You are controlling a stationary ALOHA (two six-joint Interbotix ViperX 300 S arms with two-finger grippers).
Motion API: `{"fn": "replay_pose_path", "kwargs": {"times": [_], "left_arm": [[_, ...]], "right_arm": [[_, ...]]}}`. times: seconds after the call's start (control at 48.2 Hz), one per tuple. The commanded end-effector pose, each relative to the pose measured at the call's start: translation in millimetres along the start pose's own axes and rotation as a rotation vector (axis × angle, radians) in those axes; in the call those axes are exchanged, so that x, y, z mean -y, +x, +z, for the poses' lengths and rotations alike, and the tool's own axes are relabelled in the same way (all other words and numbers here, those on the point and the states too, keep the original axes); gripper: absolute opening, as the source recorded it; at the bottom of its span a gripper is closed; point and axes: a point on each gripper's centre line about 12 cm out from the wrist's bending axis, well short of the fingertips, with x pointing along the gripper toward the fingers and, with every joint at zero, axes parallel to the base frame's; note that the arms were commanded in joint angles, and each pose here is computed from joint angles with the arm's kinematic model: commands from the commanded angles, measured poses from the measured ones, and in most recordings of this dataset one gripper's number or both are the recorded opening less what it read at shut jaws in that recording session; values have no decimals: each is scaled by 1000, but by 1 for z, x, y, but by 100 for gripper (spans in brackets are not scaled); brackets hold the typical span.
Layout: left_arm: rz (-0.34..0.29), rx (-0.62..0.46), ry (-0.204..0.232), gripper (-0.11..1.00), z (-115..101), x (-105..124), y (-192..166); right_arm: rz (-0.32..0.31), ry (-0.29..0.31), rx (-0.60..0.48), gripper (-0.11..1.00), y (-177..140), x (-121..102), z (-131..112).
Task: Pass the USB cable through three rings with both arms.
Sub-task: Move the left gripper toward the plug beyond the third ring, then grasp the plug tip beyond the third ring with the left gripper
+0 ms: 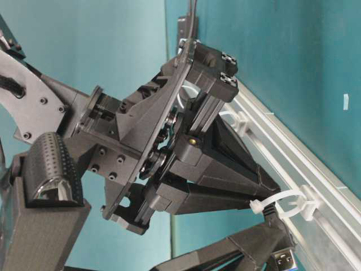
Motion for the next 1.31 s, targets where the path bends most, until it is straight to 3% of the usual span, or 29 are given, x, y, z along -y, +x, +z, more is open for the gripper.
{"fn": "replay_pose_path", "kwargs": {"times": [0.0,0.187,0.249,0.996,1.099,1.286], "left_arm": [[-33,10,17,68,3,11,1],[-49,-4,42,22,-3,17,1],[-48,-5,47,13,-3,17,1],[-44,-9,65,13,-5,15,-1],[-42,-9,64,13,-5,14,-2],[-27,-22,65,13,-9,9,-4]], "right_arm": [[-8,20,6,7,-1,3,0],[-9,23,5,7,-1,4,-1],[-9,23,5,7,-1,4,-1],[-5,19,13,8,-1,2,3],[-3,22,13,22,-1,1,3],[-9,47,21,73,-4,1,6]]}}
